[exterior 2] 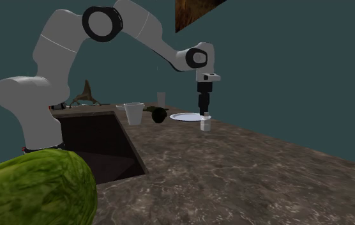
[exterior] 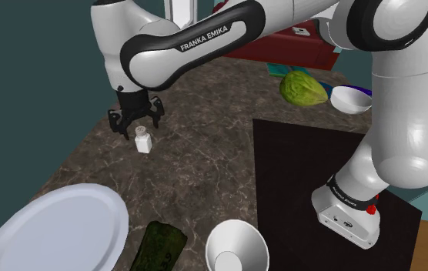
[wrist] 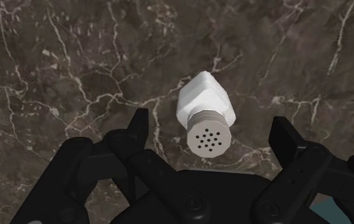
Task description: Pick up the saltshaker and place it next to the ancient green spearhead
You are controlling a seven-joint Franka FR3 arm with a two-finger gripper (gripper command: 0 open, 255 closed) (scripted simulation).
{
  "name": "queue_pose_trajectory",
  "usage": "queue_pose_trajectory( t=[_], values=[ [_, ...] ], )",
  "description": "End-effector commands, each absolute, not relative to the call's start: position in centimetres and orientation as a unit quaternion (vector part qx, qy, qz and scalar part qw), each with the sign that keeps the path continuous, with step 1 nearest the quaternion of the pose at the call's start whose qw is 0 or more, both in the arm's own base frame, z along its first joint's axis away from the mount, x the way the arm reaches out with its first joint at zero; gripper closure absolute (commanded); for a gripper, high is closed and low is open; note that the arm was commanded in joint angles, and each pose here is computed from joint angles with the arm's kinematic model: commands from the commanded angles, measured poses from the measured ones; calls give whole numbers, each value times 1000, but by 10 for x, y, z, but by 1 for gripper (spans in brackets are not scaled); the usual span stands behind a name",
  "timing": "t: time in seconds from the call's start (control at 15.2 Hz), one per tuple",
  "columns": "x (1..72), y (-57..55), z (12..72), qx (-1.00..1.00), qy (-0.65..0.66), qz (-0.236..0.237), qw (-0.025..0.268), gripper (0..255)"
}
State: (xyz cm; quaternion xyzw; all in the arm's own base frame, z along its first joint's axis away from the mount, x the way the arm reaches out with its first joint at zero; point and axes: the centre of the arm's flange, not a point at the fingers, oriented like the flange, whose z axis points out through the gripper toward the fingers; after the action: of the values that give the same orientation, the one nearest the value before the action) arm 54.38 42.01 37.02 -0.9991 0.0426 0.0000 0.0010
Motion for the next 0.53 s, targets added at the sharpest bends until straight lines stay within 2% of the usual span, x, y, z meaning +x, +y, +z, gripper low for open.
queue_pose_trajectory(
  t=[0.0,0.33,0.4,0.46],
  values=[
    [543,420,369,-999,43,0,1,0],
    [543,420,369,-999,43,0,1,0],
    [543,420,369,-999,43,0,1,255],
    [543,420,369,-999,43,0,1,255]
  ],
)
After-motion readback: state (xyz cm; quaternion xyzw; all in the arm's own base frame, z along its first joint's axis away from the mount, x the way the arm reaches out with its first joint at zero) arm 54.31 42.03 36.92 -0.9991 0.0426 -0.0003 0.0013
